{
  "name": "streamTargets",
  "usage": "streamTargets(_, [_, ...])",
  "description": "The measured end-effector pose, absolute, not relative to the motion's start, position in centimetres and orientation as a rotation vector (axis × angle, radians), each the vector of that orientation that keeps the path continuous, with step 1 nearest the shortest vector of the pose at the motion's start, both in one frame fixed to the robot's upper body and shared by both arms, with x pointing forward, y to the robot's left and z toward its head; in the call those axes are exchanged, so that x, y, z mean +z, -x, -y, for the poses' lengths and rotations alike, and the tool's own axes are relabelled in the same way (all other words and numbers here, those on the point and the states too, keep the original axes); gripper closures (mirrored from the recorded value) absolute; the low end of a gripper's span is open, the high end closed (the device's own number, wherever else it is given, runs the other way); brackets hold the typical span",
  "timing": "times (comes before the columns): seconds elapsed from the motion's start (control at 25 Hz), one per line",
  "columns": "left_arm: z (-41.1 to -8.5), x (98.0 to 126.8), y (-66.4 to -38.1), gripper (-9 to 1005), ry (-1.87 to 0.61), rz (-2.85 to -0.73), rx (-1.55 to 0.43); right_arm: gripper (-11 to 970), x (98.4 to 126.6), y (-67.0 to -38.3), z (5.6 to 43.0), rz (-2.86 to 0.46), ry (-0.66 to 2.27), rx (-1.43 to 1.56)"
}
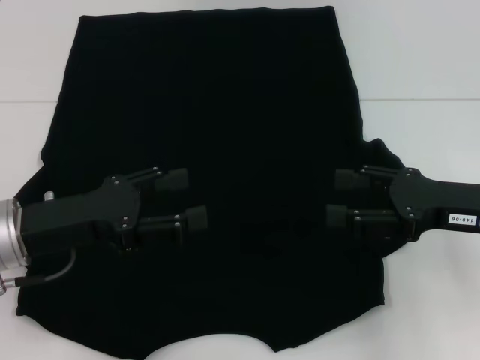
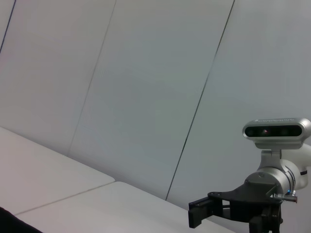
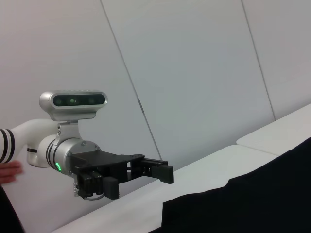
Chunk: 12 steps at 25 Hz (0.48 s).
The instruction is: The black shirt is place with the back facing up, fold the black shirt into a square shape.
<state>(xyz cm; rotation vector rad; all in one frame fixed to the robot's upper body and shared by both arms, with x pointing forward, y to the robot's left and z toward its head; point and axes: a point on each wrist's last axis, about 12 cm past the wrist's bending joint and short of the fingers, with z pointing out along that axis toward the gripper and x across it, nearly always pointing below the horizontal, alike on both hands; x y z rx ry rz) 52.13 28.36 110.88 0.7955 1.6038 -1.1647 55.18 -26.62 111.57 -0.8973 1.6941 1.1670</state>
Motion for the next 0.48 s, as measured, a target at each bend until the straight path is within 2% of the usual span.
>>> streamTargets(0.48, [-28.50,110.93,-52.16,119,-0.786,-1.604,-1.163,75,111.62,-55.24,26.68,-1.692,0.890,1.164])
